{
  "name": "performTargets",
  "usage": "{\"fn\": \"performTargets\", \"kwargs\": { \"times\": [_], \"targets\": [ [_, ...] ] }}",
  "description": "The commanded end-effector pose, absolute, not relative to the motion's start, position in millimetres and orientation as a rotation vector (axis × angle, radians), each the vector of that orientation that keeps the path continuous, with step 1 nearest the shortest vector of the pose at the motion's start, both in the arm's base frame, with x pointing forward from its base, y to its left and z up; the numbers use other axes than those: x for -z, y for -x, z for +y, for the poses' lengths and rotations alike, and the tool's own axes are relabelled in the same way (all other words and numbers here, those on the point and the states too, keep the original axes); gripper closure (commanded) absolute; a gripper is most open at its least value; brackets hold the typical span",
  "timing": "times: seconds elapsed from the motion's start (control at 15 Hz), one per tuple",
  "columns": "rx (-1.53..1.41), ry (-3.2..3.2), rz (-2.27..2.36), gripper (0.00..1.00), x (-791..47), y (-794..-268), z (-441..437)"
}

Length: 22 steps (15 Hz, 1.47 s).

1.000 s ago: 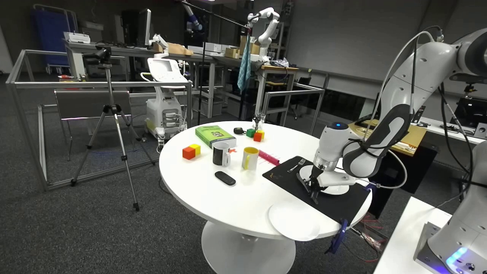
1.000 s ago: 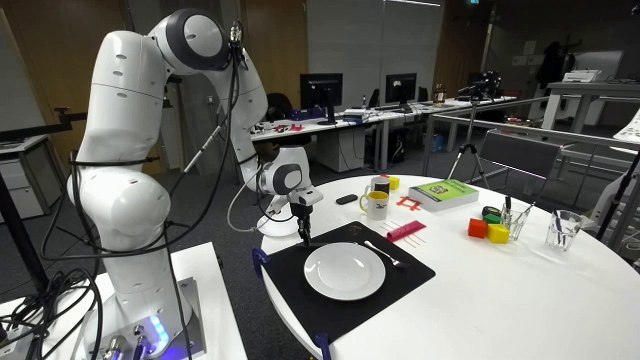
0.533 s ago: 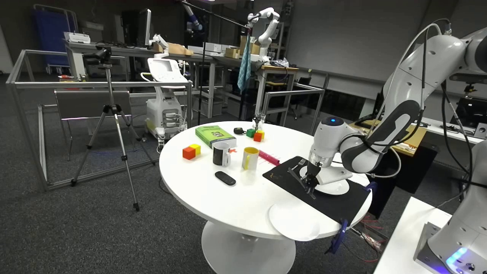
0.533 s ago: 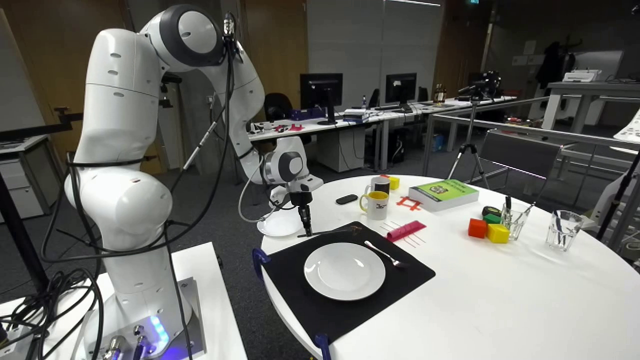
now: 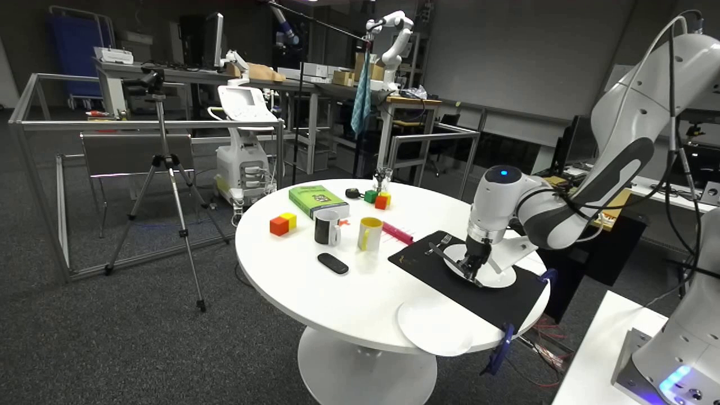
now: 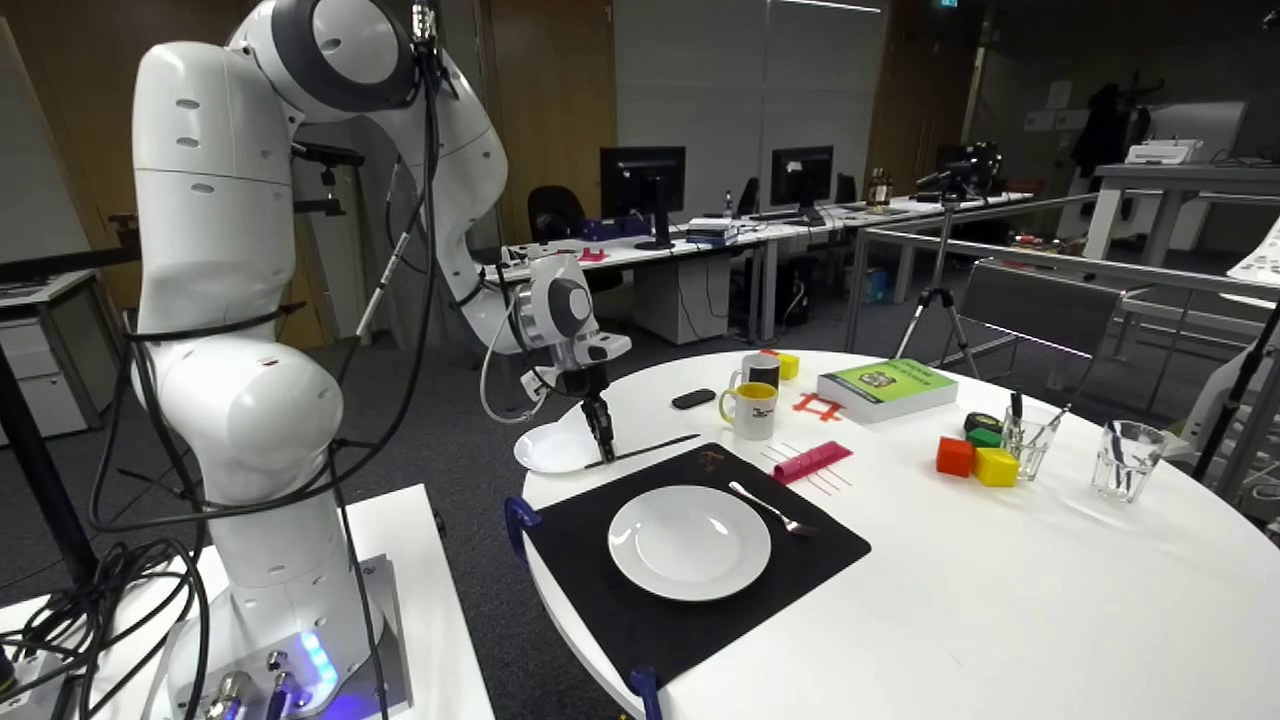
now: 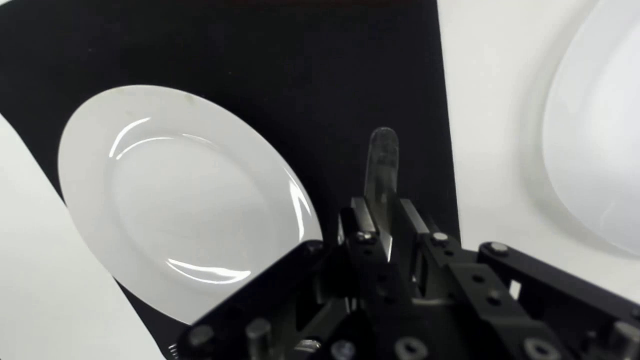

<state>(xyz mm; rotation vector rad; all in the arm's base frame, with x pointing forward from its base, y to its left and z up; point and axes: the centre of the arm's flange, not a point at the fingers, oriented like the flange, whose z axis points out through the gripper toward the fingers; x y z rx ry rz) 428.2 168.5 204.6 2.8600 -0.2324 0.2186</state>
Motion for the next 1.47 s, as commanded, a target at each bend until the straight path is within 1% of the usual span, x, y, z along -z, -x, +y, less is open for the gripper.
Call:
{"fn": "performTargets", "kwargs": {
  "times": [0.0, 0.47, 0.67, 0.73, 0.8, 1.4],
  "targets": [
    [-0.210, -2.831, -0.157, 0.96, -239, -386, 156],
    [-0.208, -2.803, -0.278, 0.96, -276, -348, 102],
    [-0.201, -2.783, -0.222, 0.96, -286, -342, 69],
    [-0.194, -2.793, -0.261, 0.96, -262, -359, 92],
    [-0.198, -2.791, -0.262, 0.83, -266, -359, 86],
    [-0.187, -2.787, -0.243, 0.83, -260, -359, 93]
  ]
}}
